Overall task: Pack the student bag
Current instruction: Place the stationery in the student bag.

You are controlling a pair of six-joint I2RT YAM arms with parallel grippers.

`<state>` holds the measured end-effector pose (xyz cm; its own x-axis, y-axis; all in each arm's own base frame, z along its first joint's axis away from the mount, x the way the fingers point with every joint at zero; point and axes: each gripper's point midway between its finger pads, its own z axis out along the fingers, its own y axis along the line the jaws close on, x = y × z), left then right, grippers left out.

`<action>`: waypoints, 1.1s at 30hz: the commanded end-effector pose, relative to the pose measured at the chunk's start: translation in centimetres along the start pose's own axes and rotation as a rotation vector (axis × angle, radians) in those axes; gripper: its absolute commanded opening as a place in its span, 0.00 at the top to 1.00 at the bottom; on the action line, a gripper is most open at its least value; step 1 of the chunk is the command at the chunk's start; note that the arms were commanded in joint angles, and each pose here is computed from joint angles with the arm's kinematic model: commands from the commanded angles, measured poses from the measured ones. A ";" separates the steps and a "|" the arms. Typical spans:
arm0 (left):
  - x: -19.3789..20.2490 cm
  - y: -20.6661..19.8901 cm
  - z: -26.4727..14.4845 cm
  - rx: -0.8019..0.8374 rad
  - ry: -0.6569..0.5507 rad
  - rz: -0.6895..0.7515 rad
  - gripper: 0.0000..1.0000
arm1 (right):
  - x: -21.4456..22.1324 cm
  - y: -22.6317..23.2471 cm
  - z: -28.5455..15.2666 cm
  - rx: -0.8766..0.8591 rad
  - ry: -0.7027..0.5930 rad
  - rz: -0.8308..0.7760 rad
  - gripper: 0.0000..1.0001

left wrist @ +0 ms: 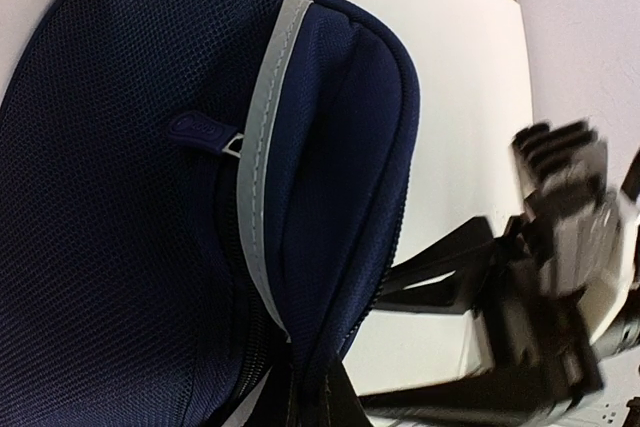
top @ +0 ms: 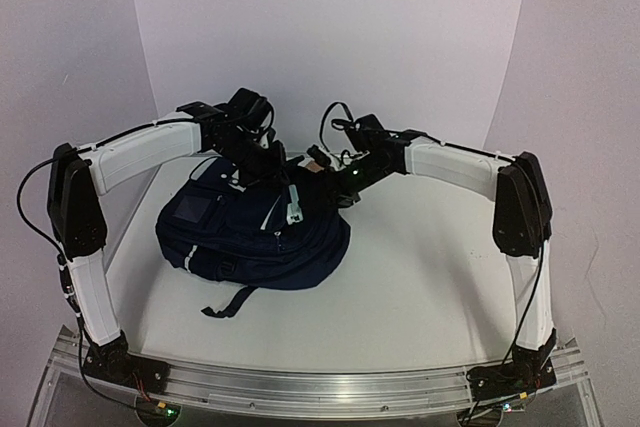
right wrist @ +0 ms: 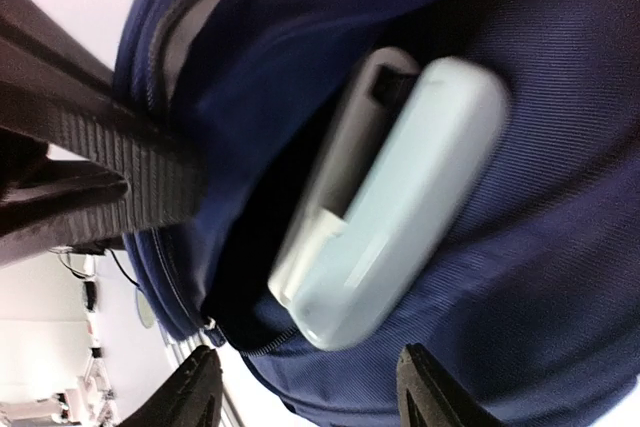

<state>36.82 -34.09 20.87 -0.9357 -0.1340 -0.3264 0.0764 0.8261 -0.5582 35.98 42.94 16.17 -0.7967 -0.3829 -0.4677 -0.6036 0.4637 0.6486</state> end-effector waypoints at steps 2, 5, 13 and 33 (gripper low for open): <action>-3.7 -5.6 -5.2 0.214 -0.159 0.066 1.00 | -2.0 1.0 -4.7 -0.023 -0.112 -0.020 0.48; -3.6 -5.7 -5.0 0.218 -0.148 0.068 1.00 | -1.7 -0.3 -4.0 0.023 -0.112 -0.004 0.61; -3.1 -5.3 -4.6 0.216 -0.127 0.058 1.00 | -1.5 -1.2 -0.7 0.026 -0.088 0.040 0.74; -1.1 -5.0 -3.7 0.262 -0.053 0.029 1.00 | -4.8 2.8 6.4 -0.091 -0.146 -0.040 0.70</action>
<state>37.15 -34.14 20.41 -0.9430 -0.1452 -0.2995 0.0737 0.7863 -0.6134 36.39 48.79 12.98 -0.8415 -0.3232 -0.4329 -0.5393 0.4552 0.7085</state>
